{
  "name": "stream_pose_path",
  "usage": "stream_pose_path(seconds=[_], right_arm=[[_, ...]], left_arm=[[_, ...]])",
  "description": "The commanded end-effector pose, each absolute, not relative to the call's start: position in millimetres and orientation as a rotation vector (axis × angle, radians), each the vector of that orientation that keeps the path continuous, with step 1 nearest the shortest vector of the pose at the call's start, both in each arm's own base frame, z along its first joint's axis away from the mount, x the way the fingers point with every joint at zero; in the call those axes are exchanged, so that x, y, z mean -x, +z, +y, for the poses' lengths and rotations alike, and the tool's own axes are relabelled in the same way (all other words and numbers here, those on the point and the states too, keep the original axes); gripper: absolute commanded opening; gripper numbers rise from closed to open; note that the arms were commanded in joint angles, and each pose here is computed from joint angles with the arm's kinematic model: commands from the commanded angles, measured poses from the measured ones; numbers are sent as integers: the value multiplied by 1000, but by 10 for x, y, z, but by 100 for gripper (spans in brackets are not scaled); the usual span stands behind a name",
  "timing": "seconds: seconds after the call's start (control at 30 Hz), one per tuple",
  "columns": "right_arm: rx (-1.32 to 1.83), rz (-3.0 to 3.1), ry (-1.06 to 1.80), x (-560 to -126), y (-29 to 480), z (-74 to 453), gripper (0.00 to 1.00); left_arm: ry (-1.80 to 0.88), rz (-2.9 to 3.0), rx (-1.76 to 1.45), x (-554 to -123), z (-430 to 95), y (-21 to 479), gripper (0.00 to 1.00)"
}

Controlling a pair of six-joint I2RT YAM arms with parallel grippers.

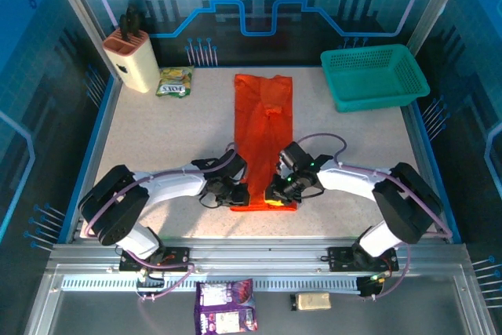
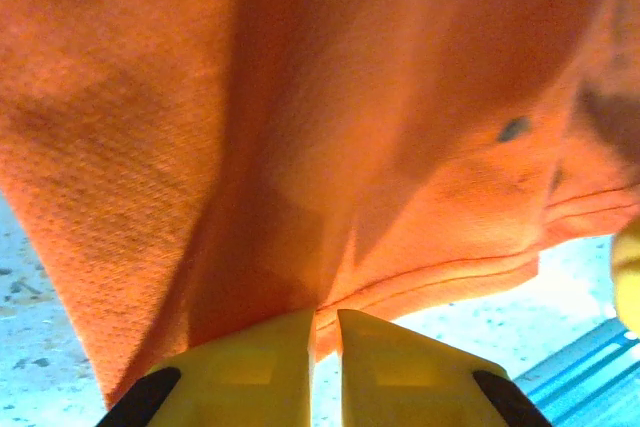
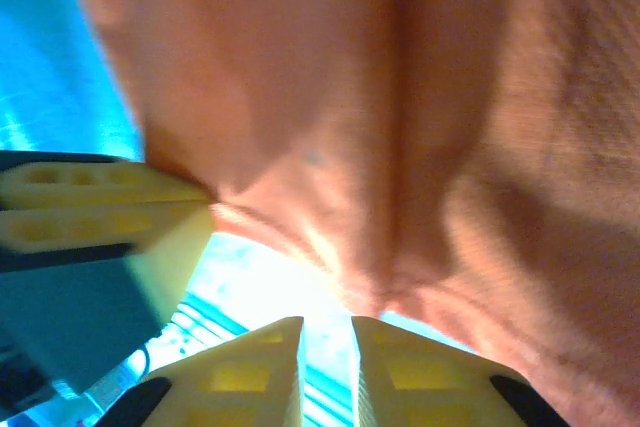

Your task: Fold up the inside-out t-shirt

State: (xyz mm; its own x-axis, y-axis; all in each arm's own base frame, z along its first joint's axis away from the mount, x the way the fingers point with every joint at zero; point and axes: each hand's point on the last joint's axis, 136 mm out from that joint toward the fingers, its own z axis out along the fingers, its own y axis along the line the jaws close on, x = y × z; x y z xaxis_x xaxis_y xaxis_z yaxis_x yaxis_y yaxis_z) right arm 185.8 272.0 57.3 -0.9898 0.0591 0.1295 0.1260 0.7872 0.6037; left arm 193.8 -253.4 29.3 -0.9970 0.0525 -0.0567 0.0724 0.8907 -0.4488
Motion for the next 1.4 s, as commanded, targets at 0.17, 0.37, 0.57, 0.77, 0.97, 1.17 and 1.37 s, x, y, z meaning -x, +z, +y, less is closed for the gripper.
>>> stream_pose_path(seconds=[0.17, 0.37, 0.57, 0.77, 0.97, 1.17, 1.37], right_arm=[[135, -2897, -1184, -2392, 965, 2758, 17], [67, -2839, -1308, -2787, 894, 2971, 13], [137, -2847, -1159, -2976, 369, 2885, 11], [103, -2920, -900, -3044, 35, 2672, 11], [57, -2955, -1010, -3022, 527, 2660, 13], [39, -3008, -933, -2692, 792, 2376, 17], [69, -2972, -875, -2228, 709, 2128, 17]], left_arm=[[-702, 3043, -115, -2009, -2590, 406, 10], [-623, 3104, -127, -1937, -2496, 187, 5], [-664, 3194, -107, -1748, -2478, -54, 4], [-714, 3194, -108, -1668, -2468, -67, 4], [-856, 3065, -117, -1799, -2620, 285, 14], [-929, 2898, -122, -2079, -2742, 693, 20], [-1084, 2880, -218, -2163, -3095, 803, 16]])
